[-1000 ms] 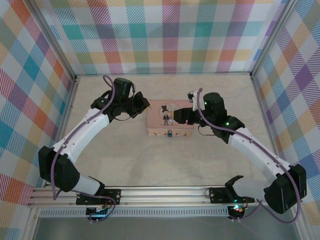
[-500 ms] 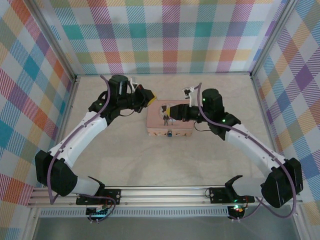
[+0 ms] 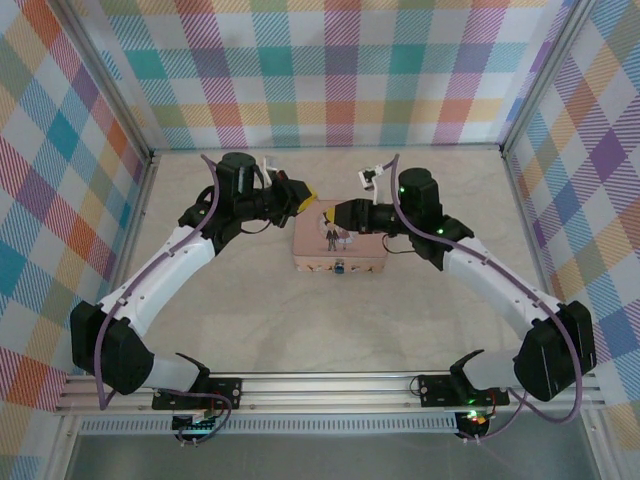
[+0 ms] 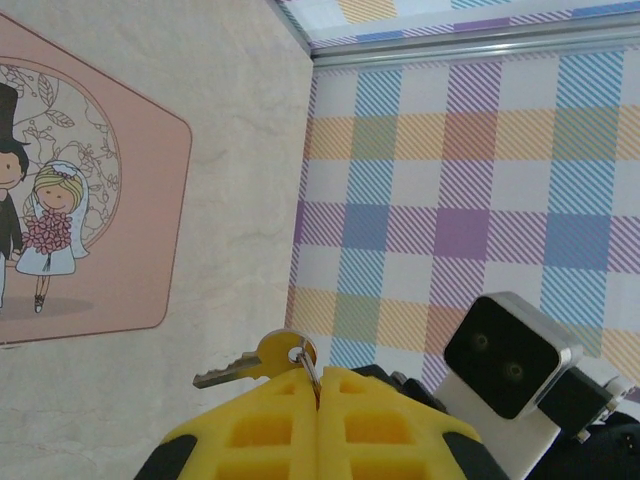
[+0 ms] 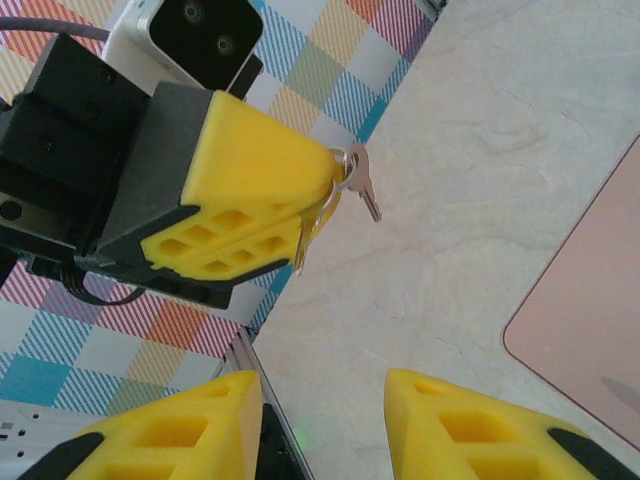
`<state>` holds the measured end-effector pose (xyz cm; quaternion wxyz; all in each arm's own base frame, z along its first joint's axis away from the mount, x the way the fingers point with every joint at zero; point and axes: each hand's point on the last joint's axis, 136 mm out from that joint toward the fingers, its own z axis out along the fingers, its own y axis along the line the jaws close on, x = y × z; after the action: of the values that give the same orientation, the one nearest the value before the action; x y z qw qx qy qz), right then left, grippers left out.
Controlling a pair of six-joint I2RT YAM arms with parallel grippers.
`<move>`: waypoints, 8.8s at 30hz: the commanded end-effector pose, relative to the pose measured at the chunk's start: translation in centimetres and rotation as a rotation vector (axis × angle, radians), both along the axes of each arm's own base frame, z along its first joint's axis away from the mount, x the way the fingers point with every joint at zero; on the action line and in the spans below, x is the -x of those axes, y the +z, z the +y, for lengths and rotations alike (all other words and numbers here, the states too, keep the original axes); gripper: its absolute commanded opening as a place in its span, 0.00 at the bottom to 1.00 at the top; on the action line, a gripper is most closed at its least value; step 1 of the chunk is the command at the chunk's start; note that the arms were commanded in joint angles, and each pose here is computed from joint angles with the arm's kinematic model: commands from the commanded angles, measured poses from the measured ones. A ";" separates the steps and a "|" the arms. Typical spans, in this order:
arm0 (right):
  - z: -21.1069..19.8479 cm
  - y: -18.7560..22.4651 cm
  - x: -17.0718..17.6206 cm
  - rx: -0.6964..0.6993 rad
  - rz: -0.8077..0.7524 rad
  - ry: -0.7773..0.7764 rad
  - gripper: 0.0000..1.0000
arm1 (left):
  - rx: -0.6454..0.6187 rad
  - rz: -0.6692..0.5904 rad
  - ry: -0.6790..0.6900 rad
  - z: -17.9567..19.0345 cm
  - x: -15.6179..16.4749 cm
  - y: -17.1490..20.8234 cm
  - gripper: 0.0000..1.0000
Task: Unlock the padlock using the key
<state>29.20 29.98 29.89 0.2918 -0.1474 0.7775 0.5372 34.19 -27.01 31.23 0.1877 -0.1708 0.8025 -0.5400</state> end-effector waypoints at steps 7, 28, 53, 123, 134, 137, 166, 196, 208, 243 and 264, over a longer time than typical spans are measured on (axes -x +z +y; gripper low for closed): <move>1.8 3.4 -0.1 -0.136 0.005 0.105 0.38 | 0.030 -0.068 -0.027 -0.2 1.3 1.4 0.00; 2.7 3.2 -1.1 -0.208 0.100 0.102 0.17 | 0.039 -0.122 -0.015 -0.4 1.7 2.1 0.00; -1.1 0.4 3.3 0.072 0.128 0.417 0.00 | -0.181 -0.309 -0.246 2.9 3.4 2.5 0.78; -3.8 2.9 -2.9 -0.086 0.004 0.060 0.41 | -0.025 -0.408 -0.384 -3.2 3.5 2.7 0.00; -3.5 3.5 -2.3 -0.291 -0.076 -0.145 0.41 | 0.105 -0.477 -0.126 -3.1 3.1 4.0 0.00; -3.0 4.2 -1.9 -0.326 -0.092 -0.131 0.38 | 0.113 -0.489 -0.129 -3.5 3.6 4.4 0.00; -2.2 8.1 -0.8 -0.457 -0.166 -0.058 0.32 | 0.146 -0.523 -0.118 -3.8 4.8 5.6 0.00; -2.8 9.6 -0.1 -0.523 -0.209 -0.070 0.31 | 0.178 -0.548 -0.060 -2.9 4.7 7.0 0.00; -1.2 10.2 -0.2 -0.537 -0.203 -0.018 0.29 | 0.181 -0.545 -0.062 -3.0 4.8 6.8 0.00; -1.9 7.8 3.4 -0.213 -0.068 0.472 0.00 | -0.024 -0.549 -0.442 -1.4 7.1 7.3 0.49; -1.4 7.9 3.9 -0.229 -0.035 0.572 0.00 | 0.002 -0.498 -0.710 -4.2 9.7 5.6 0.24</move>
<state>26.02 28.44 36.75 0.1557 -0.3076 0.6524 0.6749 25.34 -30.99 35.73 0.1774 0.2261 0.7542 -0.5904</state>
